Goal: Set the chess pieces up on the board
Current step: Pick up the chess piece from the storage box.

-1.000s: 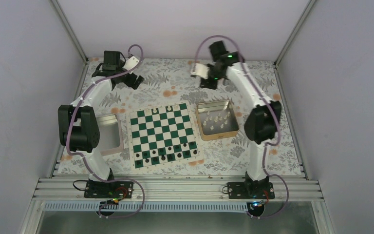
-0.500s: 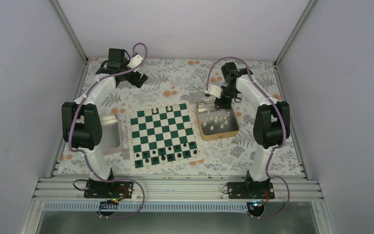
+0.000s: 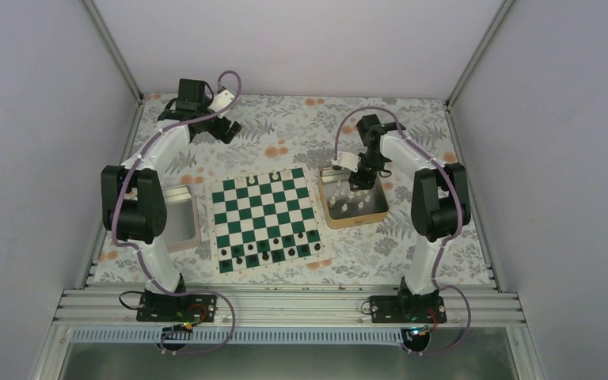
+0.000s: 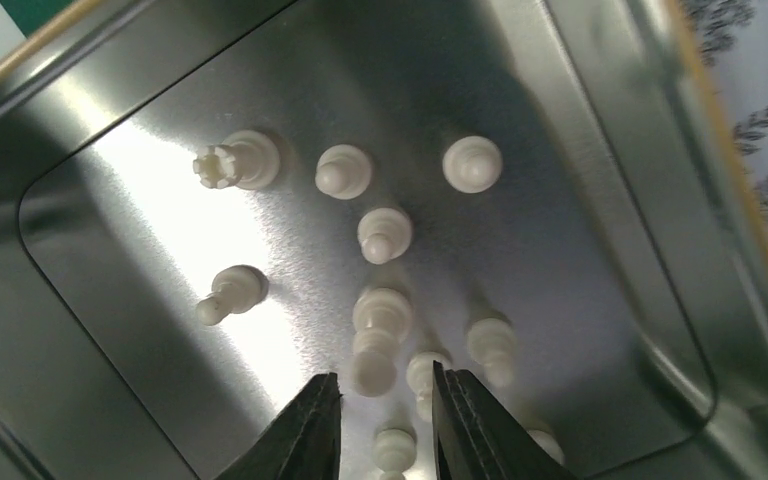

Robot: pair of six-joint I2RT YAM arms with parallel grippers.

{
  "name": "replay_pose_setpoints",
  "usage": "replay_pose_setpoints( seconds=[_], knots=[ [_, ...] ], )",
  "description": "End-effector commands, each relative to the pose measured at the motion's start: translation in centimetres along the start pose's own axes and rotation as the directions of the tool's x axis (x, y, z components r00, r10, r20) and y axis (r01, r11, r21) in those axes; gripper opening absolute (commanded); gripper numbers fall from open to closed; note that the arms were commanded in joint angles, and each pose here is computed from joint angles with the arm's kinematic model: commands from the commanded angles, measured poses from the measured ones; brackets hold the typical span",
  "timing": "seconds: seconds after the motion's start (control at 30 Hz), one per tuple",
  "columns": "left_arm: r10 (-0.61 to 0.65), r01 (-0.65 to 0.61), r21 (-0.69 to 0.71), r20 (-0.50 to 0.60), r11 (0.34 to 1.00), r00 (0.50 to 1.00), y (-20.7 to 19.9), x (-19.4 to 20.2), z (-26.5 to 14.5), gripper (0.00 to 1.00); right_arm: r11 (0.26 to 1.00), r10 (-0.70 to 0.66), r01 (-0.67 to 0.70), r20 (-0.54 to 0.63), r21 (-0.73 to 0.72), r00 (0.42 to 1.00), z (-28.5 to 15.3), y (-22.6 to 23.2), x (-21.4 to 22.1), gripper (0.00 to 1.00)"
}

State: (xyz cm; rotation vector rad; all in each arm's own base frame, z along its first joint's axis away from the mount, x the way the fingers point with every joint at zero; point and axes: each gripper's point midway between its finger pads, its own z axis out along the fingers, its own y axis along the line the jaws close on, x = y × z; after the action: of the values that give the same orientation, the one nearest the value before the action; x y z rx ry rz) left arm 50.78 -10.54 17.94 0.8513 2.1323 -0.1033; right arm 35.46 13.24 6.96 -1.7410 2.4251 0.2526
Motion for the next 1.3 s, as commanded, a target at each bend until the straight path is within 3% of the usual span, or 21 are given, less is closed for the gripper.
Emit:
replay_pose_setpoints(
  seconds=[0.0,0.37,0.67,1.1,1.27],
  knots=[
    [-0.008,0.008,0.004,0.004,1.0,1.0,-0.2,-0.3,0.0,1.0,1.0,0.003,-0.003,-0.007,0.02,1.0,0.2,0.7,0.0,0.26],
    [-0.007,0.007,0.009,0.011,1.0,1.0,-0.5,-0.3,0.0,1.0,0.997,0.012,-0.011,-0.018,0.08,1.0,0.7,0.1,0.3,0.27],
    [-0.008,0.008,0.008,0.003,1.0,1.0,-0.6,0.1,0.2,1.0,0.999,0.007,-0.006,-0.021,0.047,1.0,1.4,0.3,0.1,0.26],
    [-0.004,0.004,0.014,0.002,1.0,1.0,-0.8,0.3,0.2,1.0,0.998,0.018,-0.017,-0.023,0.057,1.0,1.8,0.2,-0.2,0.09],
    [0.002,-0.002,0.008,0.01,1.0,1.0,-0.7,0.0,-0.1,1.0,0.997,0.008,-0.008,0.004,0.08,1.0,-0.9,0.1,-1.2,0.06]
  ],
)
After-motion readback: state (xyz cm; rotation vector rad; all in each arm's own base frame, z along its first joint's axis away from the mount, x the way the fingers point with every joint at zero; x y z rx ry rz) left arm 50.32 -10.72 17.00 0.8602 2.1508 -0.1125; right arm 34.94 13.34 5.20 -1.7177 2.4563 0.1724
